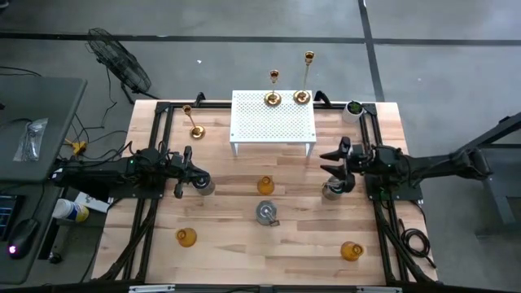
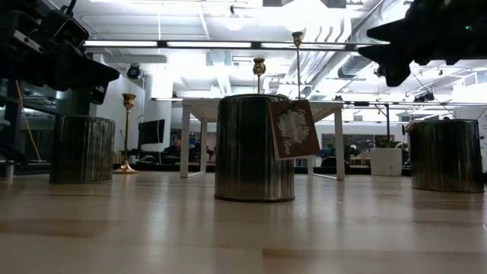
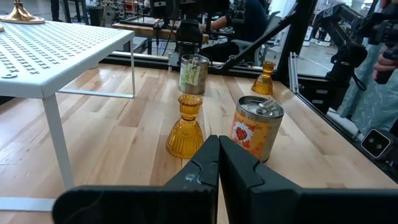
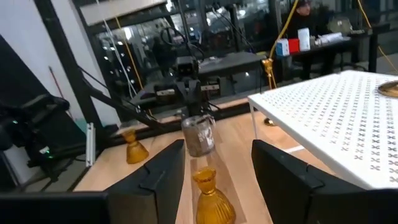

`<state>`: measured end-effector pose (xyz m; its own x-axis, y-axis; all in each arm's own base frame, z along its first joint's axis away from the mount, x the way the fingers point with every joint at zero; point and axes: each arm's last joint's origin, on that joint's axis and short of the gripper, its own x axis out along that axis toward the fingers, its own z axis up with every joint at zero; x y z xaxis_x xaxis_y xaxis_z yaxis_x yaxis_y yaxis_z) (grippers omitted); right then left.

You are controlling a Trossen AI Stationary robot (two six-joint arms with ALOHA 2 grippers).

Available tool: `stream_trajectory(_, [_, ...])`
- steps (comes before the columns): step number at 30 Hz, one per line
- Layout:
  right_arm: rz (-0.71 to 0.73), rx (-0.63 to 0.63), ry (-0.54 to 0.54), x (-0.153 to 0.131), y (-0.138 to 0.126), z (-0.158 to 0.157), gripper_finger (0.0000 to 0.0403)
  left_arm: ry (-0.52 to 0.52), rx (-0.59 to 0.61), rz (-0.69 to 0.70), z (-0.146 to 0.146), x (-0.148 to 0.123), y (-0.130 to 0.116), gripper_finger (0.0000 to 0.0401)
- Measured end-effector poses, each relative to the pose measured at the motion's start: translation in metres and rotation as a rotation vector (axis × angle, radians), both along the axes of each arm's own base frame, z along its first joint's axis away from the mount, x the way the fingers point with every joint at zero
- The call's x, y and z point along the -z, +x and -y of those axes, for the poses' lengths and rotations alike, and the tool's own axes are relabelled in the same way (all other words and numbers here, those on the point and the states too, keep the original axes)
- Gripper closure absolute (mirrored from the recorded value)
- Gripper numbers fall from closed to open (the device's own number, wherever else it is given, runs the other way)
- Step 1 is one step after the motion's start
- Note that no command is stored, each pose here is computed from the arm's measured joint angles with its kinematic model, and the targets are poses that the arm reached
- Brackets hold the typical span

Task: Pick & Place candle stick holders
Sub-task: Put the gold candle holder on the shelf

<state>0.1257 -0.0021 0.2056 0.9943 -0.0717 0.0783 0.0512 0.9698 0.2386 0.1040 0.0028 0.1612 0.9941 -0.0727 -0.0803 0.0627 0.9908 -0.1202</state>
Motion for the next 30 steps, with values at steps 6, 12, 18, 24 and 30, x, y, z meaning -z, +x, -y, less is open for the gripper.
stream_trajectory(6, [0.034, -0.003, -0.004, 0.008, -0.008, 0.0, 0.0224, 0.0, 0.0, 0.0, 0.0, 0.0, 0.0, 0.0401])
stream_trajectory(12, [0.05, -0.004, 0.003, 0.016, -0.013, 0.0, 0.0224, 0.0, 0.0, 0.0, 0.0, 0.0, 0.0, 0.0401])
stream_trajectory(18, [0.029, -0.012, 0.002, 0.026, -0.014, -0.001, 0.0224, 0.0, 0.0, 0.0, 0.0, 0.0, 0.0, 0.0401])
stream_trajectory(24, [-0.019, -0.028, -0.005, 0.031, -0.015, -0.001, 0.0224, 0.0, 0.0, 0.0, 0.0, 0.0, 0.0, 0.0401])
stream_trajectory(30, [-0.111, -0.036, -0.014, 0.04, -0.016, -0.001, 0.0224, 0.0, 0.0, 0.0, 0.0, 0.0, 0.0, 0.0401])
